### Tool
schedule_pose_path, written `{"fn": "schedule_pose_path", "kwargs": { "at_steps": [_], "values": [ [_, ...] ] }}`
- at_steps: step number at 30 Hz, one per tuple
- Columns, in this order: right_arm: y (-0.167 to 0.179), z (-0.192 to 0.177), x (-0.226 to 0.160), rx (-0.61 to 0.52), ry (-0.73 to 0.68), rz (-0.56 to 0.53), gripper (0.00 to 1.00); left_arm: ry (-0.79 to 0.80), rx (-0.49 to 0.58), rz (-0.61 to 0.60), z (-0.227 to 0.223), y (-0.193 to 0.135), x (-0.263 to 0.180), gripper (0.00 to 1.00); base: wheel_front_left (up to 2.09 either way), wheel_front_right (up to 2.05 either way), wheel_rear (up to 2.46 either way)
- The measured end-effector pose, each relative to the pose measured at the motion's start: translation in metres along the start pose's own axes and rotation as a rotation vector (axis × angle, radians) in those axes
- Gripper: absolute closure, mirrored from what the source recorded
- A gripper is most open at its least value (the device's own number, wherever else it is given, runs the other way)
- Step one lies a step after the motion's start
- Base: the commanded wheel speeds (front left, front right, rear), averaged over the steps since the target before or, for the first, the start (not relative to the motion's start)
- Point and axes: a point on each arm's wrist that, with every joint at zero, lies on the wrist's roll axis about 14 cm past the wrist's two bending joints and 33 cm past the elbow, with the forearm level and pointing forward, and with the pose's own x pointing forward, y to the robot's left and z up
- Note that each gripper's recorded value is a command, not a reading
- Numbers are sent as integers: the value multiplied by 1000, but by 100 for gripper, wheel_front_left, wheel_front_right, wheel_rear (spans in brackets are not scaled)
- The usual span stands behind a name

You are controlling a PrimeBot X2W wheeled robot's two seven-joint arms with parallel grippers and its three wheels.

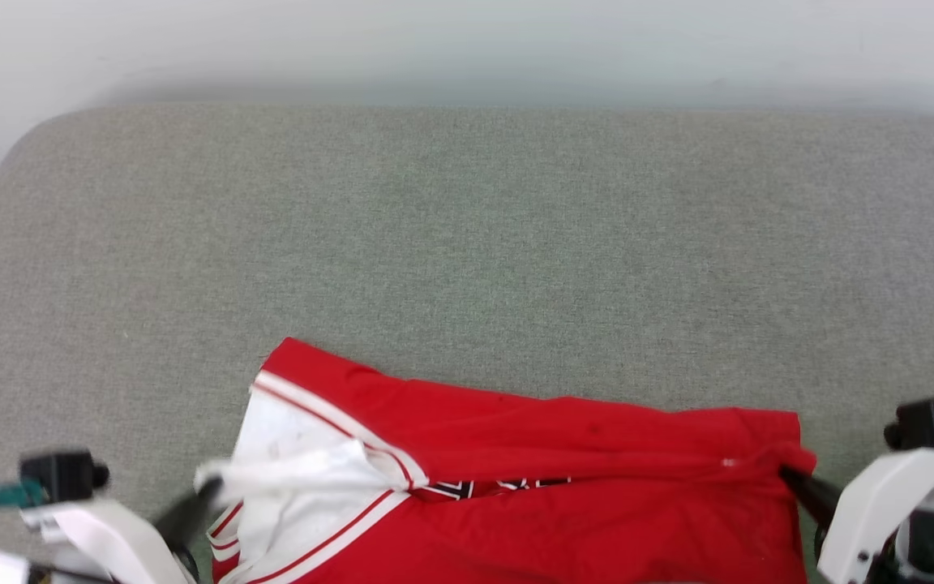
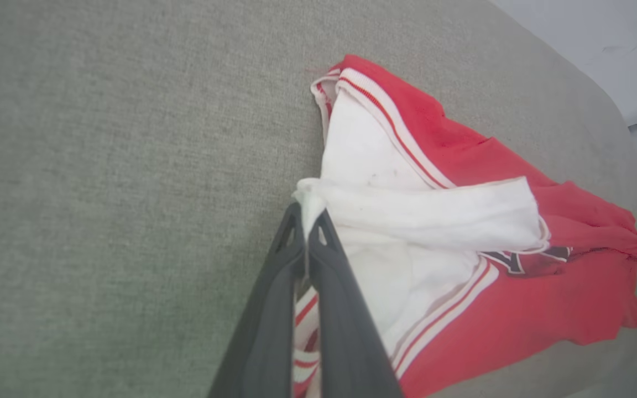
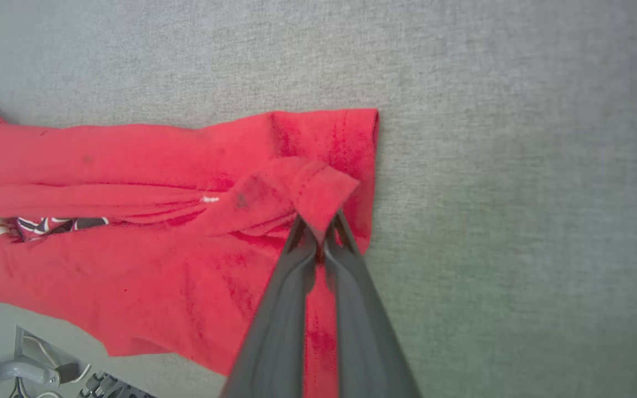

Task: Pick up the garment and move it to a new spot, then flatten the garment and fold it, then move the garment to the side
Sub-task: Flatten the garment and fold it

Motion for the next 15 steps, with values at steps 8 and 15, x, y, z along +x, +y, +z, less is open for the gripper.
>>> {"fn": "schedule_pose_path", "kwargs": {
  "at_steps": [8,15],
  "values": [
    [-11,-38,-2,84,-23,-36,73,91,-117,27,-65,-2,-6,93,0,0,0],
    [-2,-18,-9,44,-192,-24,0,-47,-48,-15,-42,-14,4,0,0,0,0]
  ]
}}
